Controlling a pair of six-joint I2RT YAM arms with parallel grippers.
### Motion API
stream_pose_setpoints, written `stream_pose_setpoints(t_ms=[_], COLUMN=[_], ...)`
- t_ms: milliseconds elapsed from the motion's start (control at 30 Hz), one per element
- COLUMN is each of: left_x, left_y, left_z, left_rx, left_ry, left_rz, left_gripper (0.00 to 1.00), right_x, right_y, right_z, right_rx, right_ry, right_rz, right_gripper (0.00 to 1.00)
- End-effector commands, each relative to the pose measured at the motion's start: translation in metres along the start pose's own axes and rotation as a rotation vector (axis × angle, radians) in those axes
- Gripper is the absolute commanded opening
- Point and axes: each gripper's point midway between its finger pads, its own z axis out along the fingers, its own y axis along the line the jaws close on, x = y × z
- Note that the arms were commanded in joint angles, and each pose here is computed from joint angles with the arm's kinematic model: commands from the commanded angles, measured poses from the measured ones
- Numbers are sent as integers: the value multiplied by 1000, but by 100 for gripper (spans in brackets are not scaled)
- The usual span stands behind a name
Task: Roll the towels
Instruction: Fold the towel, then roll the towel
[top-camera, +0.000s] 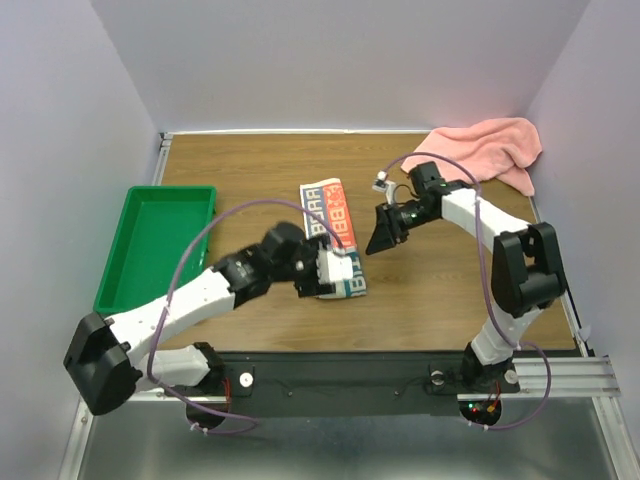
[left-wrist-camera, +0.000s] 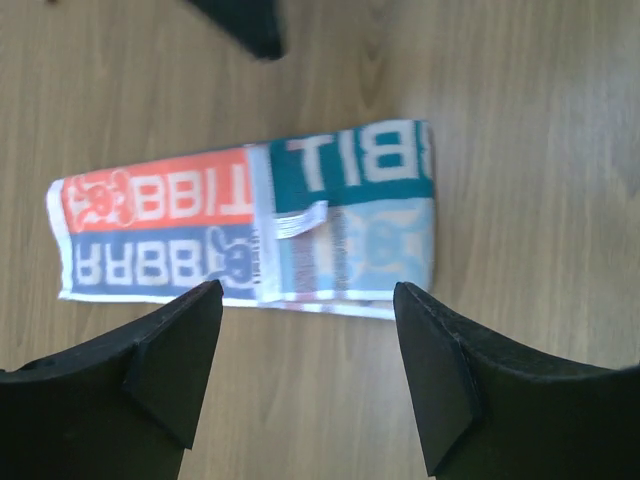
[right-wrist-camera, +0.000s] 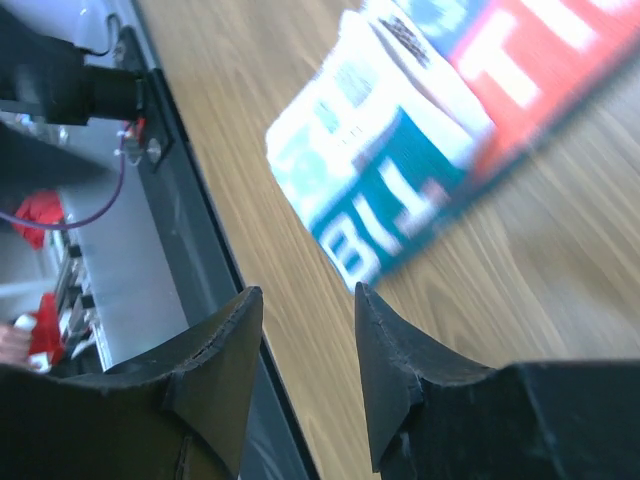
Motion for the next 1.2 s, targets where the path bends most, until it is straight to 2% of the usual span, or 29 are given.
stream_pose_setpoints(t_ms=[0, 67, 100, 200, 433, 567, 667, 700, 767, 1033, 1067, 1167], left_x=[21, 34, 38, 42, 43, 53, 58, 61, 65, 47, 46, 42], left_y=[-47, -53, -65, -68, -76, -81, -86, -88, -90, -109, -110, -108], left_z=[22, 28, 34, 47, 71, 80, 82, 84, 84, 74, 73, 71], left_rx=[-55, -123, -109, -134, -164, -149, -128, -120, -113, 10, 15, 2], left_ry=[75, 117, 132, 167, 174, 195, 203, 212, 225, 174, 175, 165], left_rz=[143, 179, 204, 233, 310, 328, 329, 325, 321, 229, 218, 201], left_gripper=[80, 80, 80, 80, 80, 73, 58, 48, 35, 5, 4, 25], right_x=[-16, -14, -13, -9, 25, 33, 34, 37, 39, 42, 39, 40], right_y=[20, 24, 19, 10, -32, -36, -37, -37, -32, -14, -10, -9], right_z=[39, 52, 61, 77, 105, 108, 109, 109, 106, 93, 89, 88], right_rx=[-118, -143, -142, -125, -54, -47, -46, -51, -58, -64, -64, -60], right_ry=[31, 55, 62, 75, 136, 149, 152, 156, 156, 140, 129, 129], right_rz=[-38, -24, -22, -15, 101, 123, 136, 146, 150, 121, 108, 109], right_gripper=[47, 47, 47, 47, 47, 46, 46, 46, 46, 46, 46, 46])
